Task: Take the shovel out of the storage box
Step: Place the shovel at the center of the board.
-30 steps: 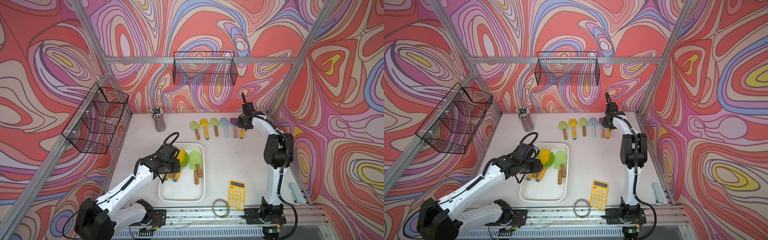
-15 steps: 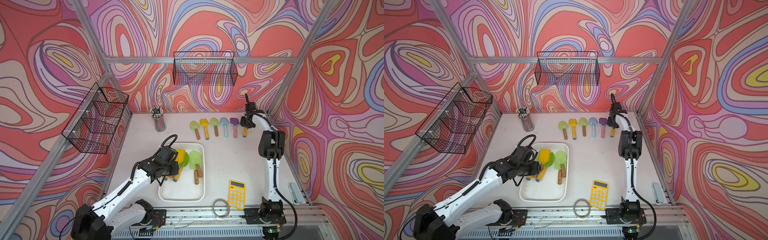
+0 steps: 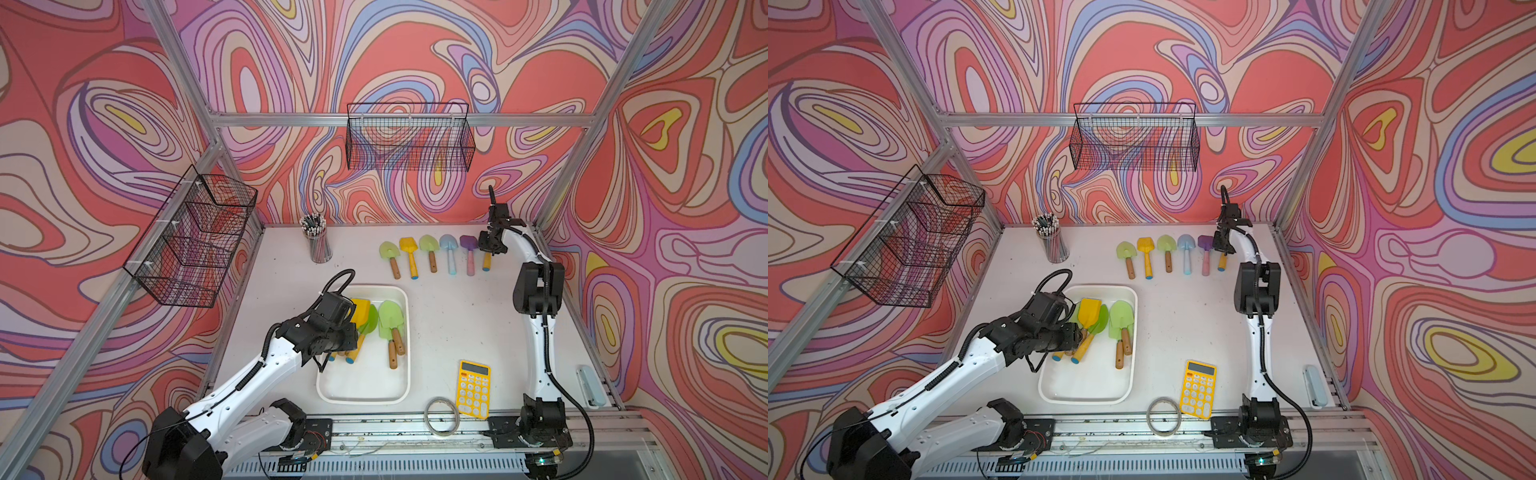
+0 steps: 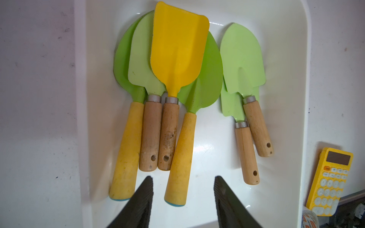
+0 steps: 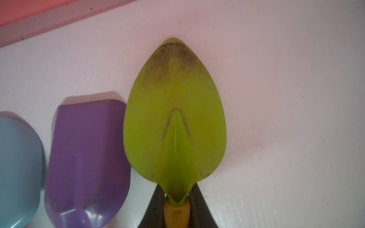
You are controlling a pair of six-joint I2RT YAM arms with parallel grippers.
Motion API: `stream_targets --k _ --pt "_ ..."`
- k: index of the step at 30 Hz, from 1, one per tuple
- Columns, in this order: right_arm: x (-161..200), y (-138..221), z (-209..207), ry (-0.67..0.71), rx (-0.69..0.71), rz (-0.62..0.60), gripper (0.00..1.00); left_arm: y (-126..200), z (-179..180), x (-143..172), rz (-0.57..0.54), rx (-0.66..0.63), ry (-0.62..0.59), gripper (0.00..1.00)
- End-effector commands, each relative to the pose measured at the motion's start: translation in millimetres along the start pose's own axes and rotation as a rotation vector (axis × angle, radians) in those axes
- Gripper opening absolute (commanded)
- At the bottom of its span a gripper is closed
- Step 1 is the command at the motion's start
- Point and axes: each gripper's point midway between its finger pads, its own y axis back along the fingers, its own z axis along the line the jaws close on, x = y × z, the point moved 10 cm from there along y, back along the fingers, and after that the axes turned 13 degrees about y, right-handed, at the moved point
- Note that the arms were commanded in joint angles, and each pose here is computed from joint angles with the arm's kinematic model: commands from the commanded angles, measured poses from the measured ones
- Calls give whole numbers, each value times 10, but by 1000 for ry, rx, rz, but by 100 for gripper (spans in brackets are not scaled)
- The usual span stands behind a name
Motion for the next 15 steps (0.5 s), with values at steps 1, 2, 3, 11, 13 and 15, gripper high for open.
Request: stream_targets --k 1,2,3,11,13,15 --pt "79 -107 14 0 -7 37 19 -34 33 34 25 -35 2 54" --pt "79 -100 20 1 -8 35 22 -42 36 29 24 -44 2 54" --pt "69 -61 13 -1 -10 27 26 -51 33 26 24 -47 -1 54" --pt "-15 387 -21 -21 -12 -50 46 -171 -5 -13 19 -72 11 49" --pt "-28 575 -49 -37 -3 -84 47 -200 9 -37 1 -107 17 43" --pt "13 765 -75 -64 11 -120 49 -238 -1 -59 -3 -132 9 37"
